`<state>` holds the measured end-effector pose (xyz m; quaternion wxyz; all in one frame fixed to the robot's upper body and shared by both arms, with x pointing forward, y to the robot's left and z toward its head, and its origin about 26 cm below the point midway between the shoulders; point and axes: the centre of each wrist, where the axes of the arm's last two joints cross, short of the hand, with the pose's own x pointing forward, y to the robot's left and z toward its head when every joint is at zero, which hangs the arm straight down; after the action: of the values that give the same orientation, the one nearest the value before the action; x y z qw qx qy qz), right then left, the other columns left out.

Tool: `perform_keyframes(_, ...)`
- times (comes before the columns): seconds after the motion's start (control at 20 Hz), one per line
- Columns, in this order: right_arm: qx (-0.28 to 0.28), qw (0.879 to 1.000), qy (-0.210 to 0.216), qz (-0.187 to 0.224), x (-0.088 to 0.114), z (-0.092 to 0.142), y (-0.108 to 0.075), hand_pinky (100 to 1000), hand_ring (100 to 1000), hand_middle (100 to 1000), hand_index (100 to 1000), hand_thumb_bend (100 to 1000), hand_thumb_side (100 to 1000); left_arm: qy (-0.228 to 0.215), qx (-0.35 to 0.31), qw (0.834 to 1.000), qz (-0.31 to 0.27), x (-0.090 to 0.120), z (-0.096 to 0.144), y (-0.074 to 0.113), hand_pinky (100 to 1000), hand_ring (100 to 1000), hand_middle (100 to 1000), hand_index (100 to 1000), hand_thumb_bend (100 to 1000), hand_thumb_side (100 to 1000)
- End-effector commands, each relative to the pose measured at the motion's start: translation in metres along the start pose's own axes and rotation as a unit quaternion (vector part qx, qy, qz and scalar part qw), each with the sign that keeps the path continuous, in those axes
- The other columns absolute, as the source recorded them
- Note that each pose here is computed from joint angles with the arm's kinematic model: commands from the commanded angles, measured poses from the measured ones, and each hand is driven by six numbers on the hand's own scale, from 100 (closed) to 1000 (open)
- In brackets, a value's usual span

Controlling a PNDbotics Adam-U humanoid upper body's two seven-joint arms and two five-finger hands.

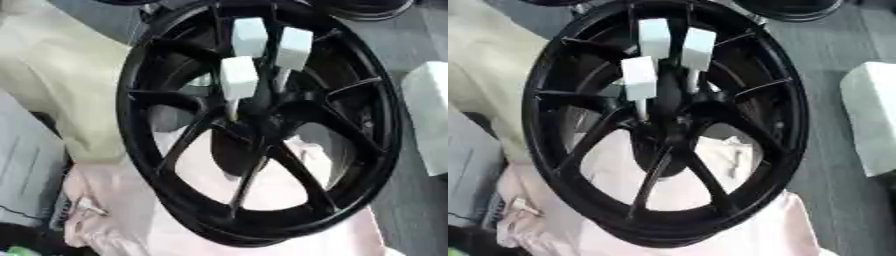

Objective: Pull the pin out of the wheel hub.

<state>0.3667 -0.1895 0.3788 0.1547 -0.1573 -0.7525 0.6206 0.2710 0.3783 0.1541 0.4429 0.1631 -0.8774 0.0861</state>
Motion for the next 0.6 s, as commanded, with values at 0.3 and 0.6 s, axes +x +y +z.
perform_keyframes(0.3,0.043,0.999,-0.010,0.004,0.023,-0.039,0.016,846,821,719,839,522,562,-0.015,0.006,0.999,-0.036,0.008,-0.003,0.013,632,624,573,734,517,661)
perform_keyframes(0.6,0.044,0.999,-0.003,-0.004,0.028,-0.039,0.020,839,810,703,834,508,538,-0.014,0.006,0.999,-0.037,0.008,-0.003,0.013,632,625,573,734,514,663)
